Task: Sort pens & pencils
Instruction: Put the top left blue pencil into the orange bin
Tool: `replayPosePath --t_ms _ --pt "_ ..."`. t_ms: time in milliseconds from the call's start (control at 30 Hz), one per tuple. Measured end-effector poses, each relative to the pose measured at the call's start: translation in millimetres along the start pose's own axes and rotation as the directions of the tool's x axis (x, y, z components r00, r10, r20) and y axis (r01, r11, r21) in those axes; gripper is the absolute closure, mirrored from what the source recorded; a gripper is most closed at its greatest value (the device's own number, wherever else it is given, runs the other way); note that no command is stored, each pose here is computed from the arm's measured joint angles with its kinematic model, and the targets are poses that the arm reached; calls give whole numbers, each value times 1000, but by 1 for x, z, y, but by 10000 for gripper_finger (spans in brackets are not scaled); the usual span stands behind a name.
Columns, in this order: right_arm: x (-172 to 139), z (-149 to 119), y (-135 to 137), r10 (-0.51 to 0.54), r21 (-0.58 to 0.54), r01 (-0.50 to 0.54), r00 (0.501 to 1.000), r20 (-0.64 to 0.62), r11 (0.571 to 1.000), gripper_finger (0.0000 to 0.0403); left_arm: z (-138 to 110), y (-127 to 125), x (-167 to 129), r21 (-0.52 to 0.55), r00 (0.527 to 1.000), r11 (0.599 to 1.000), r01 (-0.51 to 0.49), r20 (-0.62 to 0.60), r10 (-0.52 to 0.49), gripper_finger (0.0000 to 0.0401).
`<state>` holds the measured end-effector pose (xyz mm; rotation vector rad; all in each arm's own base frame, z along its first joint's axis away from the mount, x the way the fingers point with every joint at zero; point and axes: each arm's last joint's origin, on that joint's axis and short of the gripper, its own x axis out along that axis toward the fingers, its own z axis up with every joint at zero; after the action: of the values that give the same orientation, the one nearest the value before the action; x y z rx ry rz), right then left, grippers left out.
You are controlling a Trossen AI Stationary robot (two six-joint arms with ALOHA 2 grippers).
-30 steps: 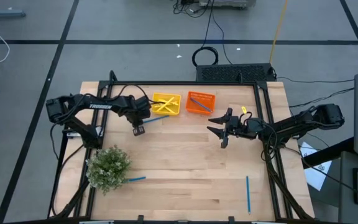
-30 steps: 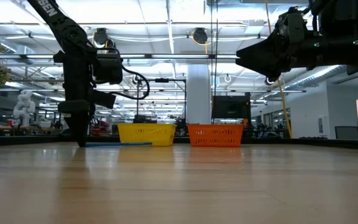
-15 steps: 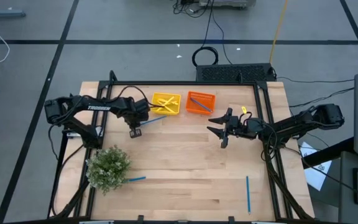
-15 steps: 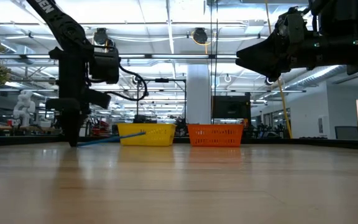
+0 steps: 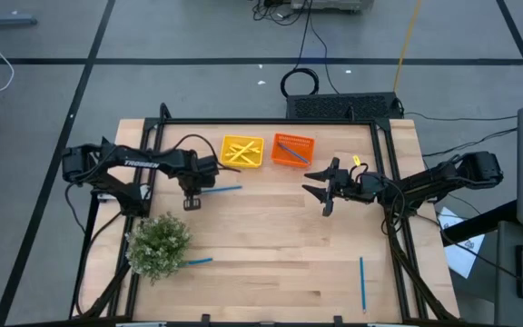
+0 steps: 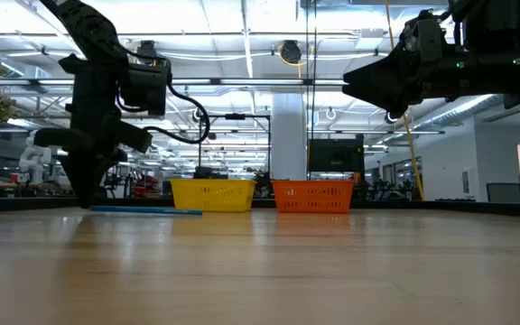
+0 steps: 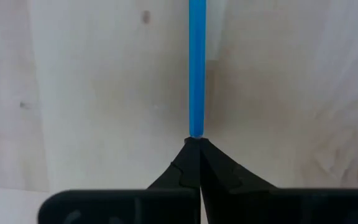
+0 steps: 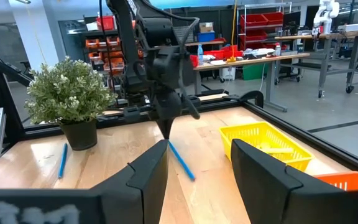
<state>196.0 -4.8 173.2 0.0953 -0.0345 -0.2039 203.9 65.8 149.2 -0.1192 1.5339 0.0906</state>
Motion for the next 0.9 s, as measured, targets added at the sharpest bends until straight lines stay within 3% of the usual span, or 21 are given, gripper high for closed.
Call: replayPosePath --t_ms 467,900 --pt "0 0 0 0 0 0 1000 0 1000 238 6 -22 -3 96 1000 995 2 15 -3 401" --pt "0 0 0 0 2 0 1000 -4 1000 238 35 -30 -44 145 983 989 -28 181 1 401"
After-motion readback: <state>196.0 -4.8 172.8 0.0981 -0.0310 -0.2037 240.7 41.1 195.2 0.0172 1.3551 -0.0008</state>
